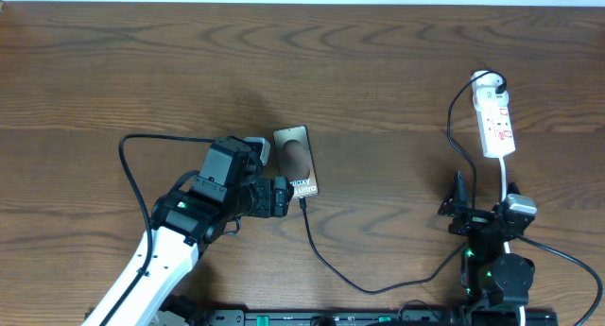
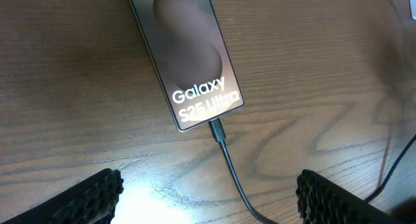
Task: Plug charger to phone and switch on socket
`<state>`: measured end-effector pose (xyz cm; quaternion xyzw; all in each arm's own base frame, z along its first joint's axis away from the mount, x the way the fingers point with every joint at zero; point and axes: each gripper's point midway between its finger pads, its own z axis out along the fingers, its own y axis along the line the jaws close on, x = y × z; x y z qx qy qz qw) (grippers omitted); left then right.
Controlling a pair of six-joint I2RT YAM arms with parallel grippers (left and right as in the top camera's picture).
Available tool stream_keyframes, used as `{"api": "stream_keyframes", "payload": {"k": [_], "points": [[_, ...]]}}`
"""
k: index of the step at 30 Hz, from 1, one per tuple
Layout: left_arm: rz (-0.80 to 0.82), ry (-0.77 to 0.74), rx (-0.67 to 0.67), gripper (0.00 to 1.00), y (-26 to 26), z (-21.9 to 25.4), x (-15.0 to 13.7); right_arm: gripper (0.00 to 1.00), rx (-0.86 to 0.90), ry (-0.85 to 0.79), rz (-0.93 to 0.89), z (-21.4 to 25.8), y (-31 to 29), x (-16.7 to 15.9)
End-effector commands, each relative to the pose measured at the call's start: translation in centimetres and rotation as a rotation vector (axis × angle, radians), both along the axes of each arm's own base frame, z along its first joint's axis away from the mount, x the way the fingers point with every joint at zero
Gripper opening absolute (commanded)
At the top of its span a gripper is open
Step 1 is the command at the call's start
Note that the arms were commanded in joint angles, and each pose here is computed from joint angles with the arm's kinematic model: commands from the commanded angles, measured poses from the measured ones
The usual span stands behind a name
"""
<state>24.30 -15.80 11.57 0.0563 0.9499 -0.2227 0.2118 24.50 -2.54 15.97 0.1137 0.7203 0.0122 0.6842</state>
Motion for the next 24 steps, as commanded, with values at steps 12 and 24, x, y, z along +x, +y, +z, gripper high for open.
{"api": "stream_keyframes", "payload": {"k": [12, 24], "points": [[0.005, -0.016, 0.002, 0.88, 0.07, 0.45, 0.12, 0.99, -0.090, 0.013, 0.036, -0.10, 0.50, 0.03], [0.004, -0.016, 0.001, 0.88, 0.06, 0.45, 0.12, 0.99, -0.090, 0.014, 0.036, -0.12, 0.50, 0.03]]}}
